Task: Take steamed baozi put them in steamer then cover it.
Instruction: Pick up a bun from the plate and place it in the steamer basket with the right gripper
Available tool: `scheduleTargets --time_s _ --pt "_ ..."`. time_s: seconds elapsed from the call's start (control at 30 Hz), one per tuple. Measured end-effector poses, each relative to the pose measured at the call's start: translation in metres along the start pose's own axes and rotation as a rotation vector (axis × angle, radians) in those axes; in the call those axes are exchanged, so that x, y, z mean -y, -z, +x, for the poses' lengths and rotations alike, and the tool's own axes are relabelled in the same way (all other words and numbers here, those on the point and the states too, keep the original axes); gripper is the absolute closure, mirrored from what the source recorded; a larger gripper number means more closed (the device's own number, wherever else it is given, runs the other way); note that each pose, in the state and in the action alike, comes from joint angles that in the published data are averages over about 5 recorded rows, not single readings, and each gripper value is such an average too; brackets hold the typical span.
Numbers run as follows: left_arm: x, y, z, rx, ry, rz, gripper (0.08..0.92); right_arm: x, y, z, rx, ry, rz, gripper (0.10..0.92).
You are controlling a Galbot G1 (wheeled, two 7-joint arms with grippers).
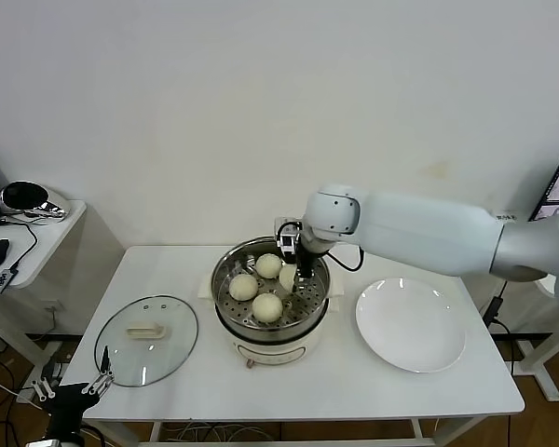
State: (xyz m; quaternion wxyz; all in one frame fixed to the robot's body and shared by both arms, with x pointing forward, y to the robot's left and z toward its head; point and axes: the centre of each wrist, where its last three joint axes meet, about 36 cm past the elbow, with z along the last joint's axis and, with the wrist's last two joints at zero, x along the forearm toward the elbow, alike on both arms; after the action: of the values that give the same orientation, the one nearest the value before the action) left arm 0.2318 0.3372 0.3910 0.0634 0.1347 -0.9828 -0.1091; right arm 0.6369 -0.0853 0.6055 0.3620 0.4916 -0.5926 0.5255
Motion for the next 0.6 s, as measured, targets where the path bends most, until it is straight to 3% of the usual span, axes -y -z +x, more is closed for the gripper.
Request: scheduleTargets --time_s 0.37,0.6 --pt "0.000 0.000 -0.001 0.002 0.000 -0.002 0.177 0.000 -0.006 -0.024 -0.033 0.007 -0.026 0.375" --pt "0.001 -0.001 0.000 0.001 0.000 -0.002 0.177 0.003 -0.008 -0.017 -0.021 0.000 -0.037 0.228"
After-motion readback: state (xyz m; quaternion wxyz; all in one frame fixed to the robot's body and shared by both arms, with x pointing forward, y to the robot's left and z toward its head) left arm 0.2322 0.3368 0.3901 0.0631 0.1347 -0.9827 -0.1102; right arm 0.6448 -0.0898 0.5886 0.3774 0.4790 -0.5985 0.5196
